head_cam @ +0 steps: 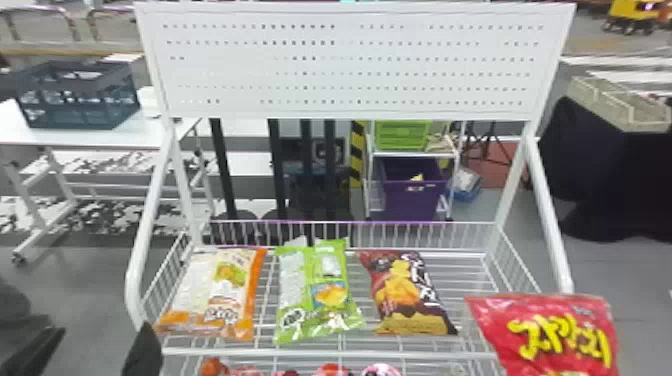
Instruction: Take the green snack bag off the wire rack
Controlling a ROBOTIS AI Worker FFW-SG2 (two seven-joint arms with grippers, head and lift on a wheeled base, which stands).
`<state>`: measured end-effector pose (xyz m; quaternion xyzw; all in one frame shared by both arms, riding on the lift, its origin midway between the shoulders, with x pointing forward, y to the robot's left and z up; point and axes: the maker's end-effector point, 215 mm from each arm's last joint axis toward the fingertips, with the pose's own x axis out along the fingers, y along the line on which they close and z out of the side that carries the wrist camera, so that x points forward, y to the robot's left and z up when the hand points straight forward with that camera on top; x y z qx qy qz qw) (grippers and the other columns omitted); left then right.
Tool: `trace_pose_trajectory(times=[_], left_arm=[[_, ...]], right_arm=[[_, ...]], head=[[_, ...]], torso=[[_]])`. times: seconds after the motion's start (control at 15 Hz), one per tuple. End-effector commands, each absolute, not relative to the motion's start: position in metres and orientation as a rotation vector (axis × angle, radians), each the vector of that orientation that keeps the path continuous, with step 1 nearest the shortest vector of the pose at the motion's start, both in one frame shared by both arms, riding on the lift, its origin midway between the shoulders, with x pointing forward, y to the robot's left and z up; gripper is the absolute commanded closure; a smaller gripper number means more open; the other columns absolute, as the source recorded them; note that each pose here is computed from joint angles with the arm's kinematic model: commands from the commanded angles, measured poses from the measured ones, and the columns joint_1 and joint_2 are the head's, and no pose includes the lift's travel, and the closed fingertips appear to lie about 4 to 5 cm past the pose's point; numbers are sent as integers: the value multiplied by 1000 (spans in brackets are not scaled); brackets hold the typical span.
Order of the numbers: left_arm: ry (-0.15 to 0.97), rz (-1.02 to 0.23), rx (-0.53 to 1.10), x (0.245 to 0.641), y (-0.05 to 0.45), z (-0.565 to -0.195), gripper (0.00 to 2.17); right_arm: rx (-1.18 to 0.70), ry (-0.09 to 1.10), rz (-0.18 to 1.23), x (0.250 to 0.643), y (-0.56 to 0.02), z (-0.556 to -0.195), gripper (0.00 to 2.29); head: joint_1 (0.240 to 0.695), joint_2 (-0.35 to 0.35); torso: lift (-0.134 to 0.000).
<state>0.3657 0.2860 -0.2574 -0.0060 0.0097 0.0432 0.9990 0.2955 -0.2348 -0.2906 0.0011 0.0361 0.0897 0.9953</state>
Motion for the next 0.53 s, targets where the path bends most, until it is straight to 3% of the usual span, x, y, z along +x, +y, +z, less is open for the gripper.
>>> trace_pose_trajectory(times=[0.0,0.47], left_arm=[[18,85,-13,366,285,-257,87],[20,86,-6,365,286,-258,87]], right_arm=[[2,71,181,296,-234,-290,2125],[-1,69,182,296,-235,-289,2125]], head=[[499,0],[499,0]], torso=[[0],[0]])
